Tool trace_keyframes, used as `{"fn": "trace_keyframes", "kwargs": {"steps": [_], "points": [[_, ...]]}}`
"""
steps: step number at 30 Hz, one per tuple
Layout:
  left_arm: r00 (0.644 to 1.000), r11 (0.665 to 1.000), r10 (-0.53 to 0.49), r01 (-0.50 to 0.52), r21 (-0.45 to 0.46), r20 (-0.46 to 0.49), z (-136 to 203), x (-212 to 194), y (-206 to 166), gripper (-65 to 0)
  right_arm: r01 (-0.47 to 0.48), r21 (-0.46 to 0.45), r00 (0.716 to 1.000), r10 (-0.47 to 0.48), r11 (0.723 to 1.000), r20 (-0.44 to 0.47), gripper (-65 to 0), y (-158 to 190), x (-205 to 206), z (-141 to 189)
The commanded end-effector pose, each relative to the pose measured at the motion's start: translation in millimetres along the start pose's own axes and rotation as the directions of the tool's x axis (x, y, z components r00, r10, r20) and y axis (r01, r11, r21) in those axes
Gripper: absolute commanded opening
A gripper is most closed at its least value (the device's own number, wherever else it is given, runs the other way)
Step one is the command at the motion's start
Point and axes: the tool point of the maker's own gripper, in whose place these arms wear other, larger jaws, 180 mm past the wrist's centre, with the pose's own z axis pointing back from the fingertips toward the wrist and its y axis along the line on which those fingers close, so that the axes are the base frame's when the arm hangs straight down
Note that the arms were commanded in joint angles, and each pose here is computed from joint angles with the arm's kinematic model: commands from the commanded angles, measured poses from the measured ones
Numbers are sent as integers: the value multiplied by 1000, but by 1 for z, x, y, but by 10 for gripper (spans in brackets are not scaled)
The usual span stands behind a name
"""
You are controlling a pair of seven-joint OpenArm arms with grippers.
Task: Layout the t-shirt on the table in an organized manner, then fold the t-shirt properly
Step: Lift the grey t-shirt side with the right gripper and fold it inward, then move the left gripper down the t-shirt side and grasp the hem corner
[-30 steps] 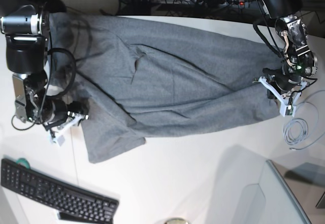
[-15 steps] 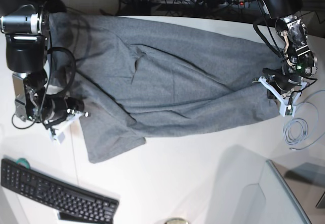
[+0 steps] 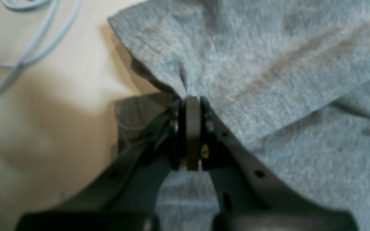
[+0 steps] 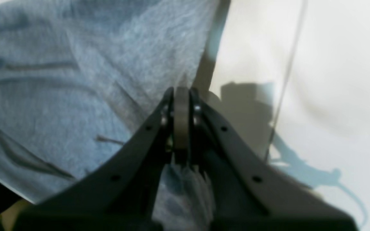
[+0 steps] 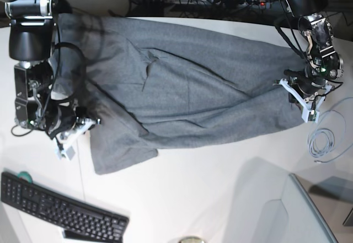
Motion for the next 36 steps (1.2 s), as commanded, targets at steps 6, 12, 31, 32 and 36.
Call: {"fn": "trace_keyframes", "kwargs": {"steps": [6,12,31,32,36], "points": [[999,1000,-2,1,24,42,5,13,11,-650,-14,-3,998,14,1000,53,-650,-1,21,8],[999,1000,-3,2,23,35,5,10,11,-265,-15,-3,998,15,1000,53,-650,-1,22,8],[920,930,368,-366,-36,137,-17,38,63,-146,-21,-2,998,21,1000,52,-650,0,22,8],[916,925,380,-377,-50,131,-21,40,60,-146,-21,-2,998,21,1000,52,-650,0,22,8],[892,911,413,-404,-83,186,-30,53,55,-146,-21,-4,998,21,1000,52,-650,0,22,8]]}}
